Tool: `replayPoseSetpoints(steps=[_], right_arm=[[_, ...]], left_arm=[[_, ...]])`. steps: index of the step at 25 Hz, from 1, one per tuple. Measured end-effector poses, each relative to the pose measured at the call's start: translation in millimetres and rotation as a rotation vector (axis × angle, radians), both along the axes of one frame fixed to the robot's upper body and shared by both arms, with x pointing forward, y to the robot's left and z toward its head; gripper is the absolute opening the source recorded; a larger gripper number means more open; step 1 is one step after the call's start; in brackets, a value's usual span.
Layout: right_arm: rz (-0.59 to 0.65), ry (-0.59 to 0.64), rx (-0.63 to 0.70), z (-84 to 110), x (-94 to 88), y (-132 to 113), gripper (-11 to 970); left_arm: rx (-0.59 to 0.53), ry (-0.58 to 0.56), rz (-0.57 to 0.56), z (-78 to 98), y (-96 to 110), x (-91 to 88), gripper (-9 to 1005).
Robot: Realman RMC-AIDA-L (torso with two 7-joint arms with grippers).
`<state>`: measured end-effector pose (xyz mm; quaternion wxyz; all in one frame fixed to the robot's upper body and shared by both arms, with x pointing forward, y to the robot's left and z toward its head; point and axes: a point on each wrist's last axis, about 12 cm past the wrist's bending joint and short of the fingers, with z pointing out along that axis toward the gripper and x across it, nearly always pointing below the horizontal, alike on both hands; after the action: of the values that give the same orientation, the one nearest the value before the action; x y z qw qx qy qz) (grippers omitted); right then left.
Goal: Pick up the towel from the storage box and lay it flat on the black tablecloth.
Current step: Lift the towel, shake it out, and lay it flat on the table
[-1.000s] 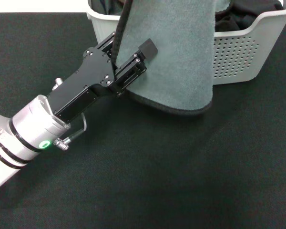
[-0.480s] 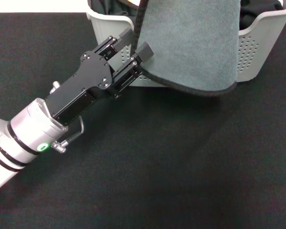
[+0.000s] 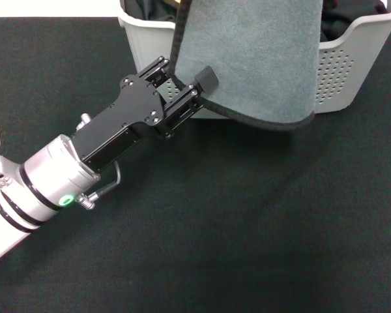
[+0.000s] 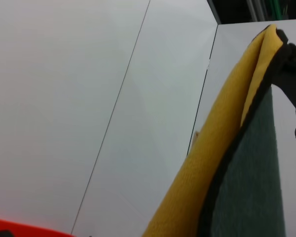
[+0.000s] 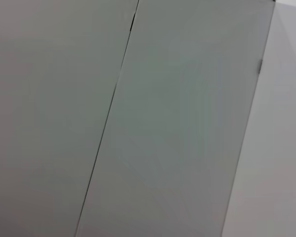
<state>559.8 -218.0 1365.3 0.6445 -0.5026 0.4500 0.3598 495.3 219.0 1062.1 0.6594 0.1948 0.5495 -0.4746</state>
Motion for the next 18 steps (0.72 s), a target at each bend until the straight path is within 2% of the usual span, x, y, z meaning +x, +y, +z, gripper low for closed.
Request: replayPoseSetpoints(steps=[18], right_arm=[[-0.029,-0.002,0.006,2.3,0.9,-8.3,3]], left_arm=[[-0.001,-0.009,0.009,-0.8,1.4,-3.1,493]])
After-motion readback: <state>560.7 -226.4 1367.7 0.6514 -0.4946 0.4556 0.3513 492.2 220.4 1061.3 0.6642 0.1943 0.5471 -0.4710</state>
